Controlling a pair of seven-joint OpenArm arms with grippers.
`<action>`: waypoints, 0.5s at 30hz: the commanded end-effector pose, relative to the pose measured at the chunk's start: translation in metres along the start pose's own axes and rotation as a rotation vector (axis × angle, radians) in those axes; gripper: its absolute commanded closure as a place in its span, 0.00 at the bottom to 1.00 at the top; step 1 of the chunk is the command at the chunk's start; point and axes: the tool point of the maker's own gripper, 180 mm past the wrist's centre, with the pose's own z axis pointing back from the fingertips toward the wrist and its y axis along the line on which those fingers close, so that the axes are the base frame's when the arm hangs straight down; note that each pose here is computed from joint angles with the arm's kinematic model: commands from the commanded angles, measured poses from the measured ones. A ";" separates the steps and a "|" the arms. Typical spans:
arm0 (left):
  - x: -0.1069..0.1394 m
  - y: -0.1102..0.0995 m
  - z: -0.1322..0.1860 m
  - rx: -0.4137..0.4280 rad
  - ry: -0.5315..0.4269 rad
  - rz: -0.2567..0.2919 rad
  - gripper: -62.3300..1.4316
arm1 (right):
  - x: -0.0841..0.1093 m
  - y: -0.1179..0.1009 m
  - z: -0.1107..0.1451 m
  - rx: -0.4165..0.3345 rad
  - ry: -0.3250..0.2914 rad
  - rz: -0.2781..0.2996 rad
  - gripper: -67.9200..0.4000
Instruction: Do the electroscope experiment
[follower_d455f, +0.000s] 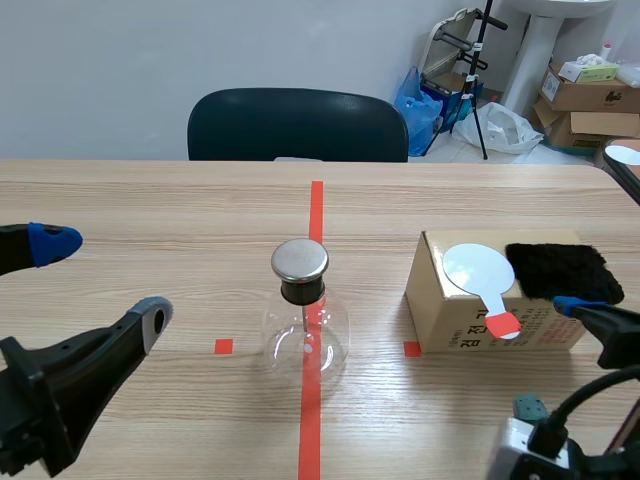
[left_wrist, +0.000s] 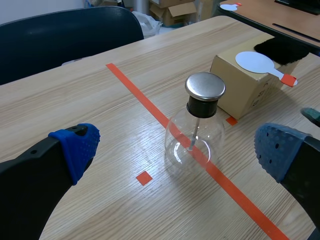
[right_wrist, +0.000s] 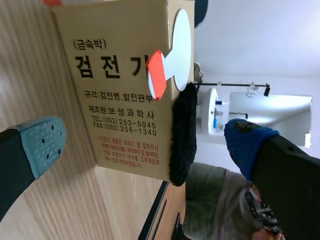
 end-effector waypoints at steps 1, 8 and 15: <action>0.011 -0.002 -0.002 0.002 -0.040 0.000 0.00 | -0.002 -0.010 -0.007 -0.039 0.009 0.020 0.00; 0.011 -0.002 -0.002 0.002 -0.039 0.000 0.00 | -0.003 -0.012 -0.028 -0.055 0.024 0.044 0.00; 0.011 -0.001 -0.002 0.002 -0.041 0.000 0.00 | 0.005 -0.016 -0.040 -0.075 0.003 0.041 0.00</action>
